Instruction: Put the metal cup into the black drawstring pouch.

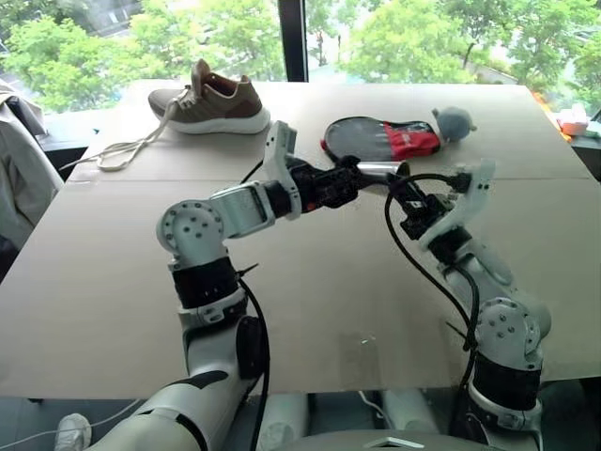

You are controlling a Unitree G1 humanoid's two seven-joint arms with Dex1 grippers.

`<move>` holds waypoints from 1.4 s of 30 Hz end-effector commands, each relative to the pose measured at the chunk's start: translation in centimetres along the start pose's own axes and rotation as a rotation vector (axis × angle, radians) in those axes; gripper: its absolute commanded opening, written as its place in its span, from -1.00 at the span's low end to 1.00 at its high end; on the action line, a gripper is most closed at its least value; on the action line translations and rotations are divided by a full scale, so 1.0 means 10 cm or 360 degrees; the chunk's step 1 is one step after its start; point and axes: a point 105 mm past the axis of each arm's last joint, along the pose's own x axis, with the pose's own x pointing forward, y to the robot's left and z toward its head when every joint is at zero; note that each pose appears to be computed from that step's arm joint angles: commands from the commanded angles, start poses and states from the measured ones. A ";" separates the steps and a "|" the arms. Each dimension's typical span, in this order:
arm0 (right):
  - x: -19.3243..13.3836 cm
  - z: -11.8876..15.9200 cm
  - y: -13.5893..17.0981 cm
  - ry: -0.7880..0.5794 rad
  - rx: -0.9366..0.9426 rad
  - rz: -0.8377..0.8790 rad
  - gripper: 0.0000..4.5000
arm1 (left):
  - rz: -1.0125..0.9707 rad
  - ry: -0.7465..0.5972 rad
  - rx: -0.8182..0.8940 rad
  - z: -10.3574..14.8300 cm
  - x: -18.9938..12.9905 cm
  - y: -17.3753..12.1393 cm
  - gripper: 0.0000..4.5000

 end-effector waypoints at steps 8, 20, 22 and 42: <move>0.04 0.27 0.12 -0.0170 0.0261 0.0128 -0.98 | -0.0052 -0.0082 0.0006 0.19 -0.07 0.07 -1.00; 0.08 0.28 0.19 -0.0177 0.0251 0.0204 -0.98 | -0.0127 -0.0119 -0.0085 0.19 0.03 0.17 -1.00; 0.07 0.24 0.20 -0.0146 0.0212 0.0216 -0.98 | -0.0133 -0.0111 -0.0098 0.18 0.04 0.16 -1.00; 0.16 -0.06 0.11 -0.0044 -0.0187 0.0152 -0.98 | -0.0330 -0.0069 -0.0314 0.12 0.15 -0.07 -1.00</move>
